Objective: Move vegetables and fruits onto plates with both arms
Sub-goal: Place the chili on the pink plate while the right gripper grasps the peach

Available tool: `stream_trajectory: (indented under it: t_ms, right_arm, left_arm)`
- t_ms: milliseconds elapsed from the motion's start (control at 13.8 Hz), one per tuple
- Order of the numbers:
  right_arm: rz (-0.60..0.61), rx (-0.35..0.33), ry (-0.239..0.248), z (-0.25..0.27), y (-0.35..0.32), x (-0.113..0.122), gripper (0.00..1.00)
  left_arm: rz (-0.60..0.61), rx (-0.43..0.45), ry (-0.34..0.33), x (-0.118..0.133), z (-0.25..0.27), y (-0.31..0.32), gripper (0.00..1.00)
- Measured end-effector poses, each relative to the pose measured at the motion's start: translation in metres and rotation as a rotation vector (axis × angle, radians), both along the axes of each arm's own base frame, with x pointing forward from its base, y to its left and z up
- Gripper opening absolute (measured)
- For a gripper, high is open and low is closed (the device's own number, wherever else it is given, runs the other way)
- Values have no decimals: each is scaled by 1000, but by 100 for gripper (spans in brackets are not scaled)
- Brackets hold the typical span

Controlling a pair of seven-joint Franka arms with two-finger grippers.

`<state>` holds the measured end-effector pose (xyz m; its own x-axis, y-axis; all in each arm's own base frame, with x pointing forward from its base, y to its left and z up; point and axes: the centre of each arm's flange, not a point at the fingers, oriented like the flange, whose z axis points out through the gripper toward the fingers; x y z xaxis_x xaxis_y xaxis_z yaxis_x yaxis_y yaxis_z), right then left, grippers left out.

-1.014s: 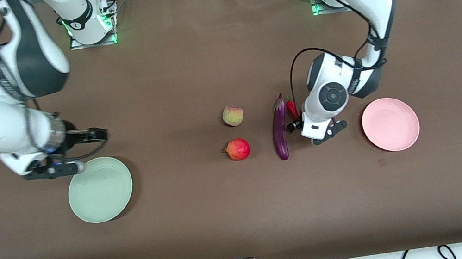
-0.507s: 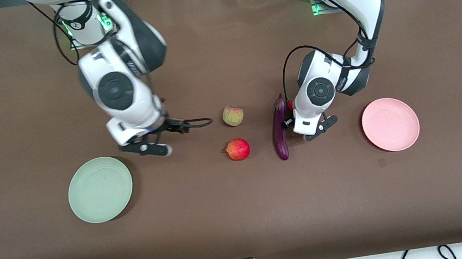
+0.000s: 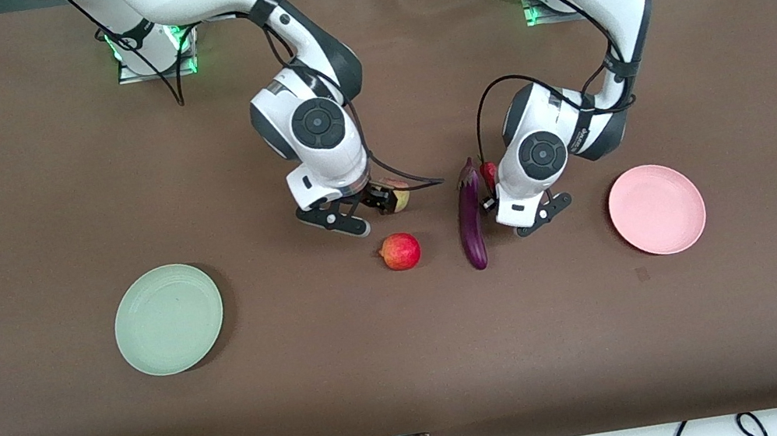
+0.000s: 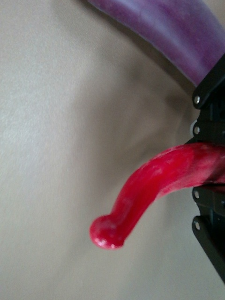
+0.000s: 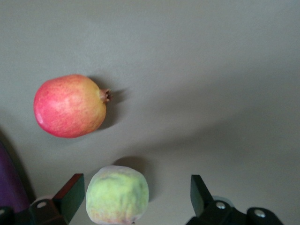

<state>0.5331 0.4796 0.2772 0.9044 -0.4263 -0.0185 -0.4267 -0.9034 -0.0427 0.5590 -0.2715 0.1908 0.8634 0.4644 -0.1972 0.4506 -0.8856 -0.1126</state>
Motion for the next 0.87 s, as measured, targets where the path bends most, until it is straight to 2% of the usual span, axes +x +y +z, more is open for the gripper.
stream_trajectory:
  t_ms: [290,580,870]
  right_arm:
    - [5,14,-17,-23,28,-21,100]
    - [34,-2,-2,-48,43,-39,100]
    - [43,9,-16,-62,50,-44,100]
  left_arm:
    - [-84,3,85,35,58,33,10]
    - [-274,17,85,76,86,128,10]
    - [-491,37,97,96,88,237,10]
